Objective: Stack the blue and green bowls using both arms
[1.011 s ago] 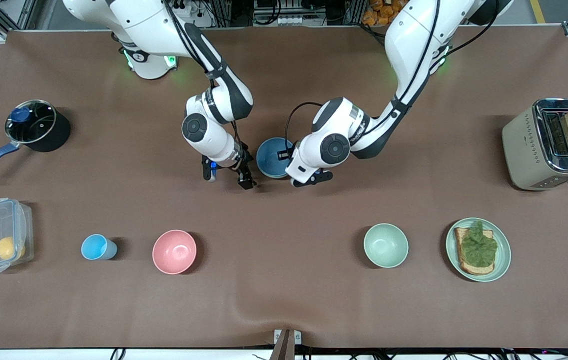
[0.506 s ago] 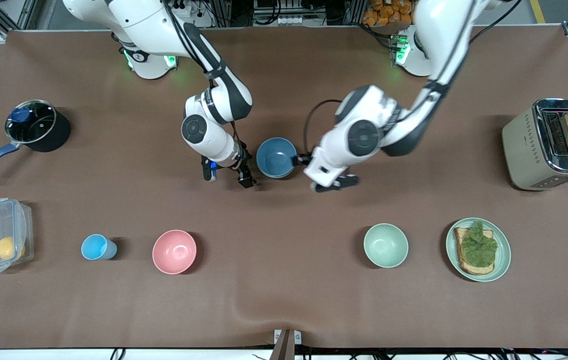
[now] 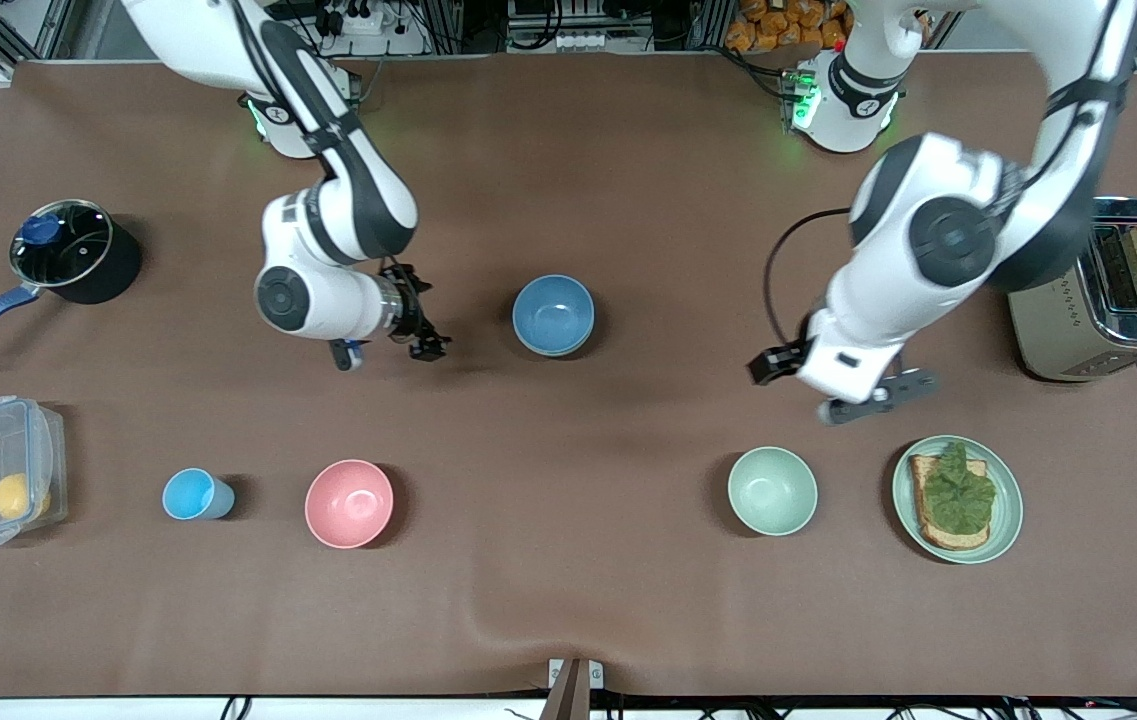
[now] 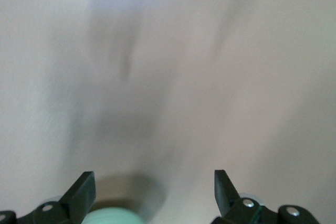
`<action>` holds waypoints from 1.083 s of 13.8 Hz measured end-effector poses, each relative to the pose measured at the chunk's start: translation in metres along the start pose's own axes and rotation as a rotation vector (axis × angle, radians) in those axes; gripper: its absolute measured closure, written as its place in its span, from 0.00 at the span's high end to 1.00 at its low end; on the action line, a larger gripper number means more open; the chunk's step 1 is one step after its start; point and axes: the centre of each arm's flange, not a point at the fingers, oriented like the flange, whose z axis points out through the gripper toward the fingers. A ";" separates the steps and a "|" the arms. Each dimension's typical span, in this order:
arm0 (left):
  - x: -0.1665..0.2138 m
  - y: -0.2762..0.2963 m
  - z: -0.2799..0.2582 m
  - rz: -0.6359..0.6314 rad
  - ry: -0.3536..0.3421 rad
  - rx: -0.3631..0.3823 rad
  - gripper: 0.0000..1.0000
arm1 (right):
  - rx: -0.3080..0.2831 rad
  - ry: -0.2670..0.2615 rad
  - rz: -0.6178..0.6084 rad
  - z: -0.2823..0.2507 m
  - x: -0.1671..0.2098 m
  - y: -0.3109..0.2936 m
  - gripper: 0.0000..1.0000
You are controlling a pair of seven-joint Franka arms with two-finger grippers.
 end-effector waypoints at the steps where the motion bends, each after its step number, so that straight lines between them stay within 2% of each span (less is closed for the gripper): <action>1: 0.000 -0.012 -0.013 0.041 -0.003 0.018 1.00 | -0.034 0.030 -0.008 -0.008 0.008 0.004 1.00; 3: -0.002 -0.038 -0.038 0.115 -0.011 0.044 1.00 | -0.083 0.075 -0.040 -0.024 0.029 0.011 1.00; 4: 0.000 -0.052 -0.053 0.141 0.001 0.047 1.00 | -0.101 0.074 -0.071 -0.032 0.041 0.014 1.00; 8: -0.001 -0.110 -0.101 0.208 0.013 0.077 1.00 | -0.129 0.026 -0.209 -0.077 0.110 0.037 1.00; 10: -0.005 -0.123 -0.113 0.212 0.014 0.086 1.00 | -0.116 0.017 -0.285 -0.107 0.150 0.051 1.00; 15: -0.021 -0.128 -0.136 0.238 0.027 0.076 1.00 | -0.040 0.058 -0.534 -0.169 0.225 0.094 1.00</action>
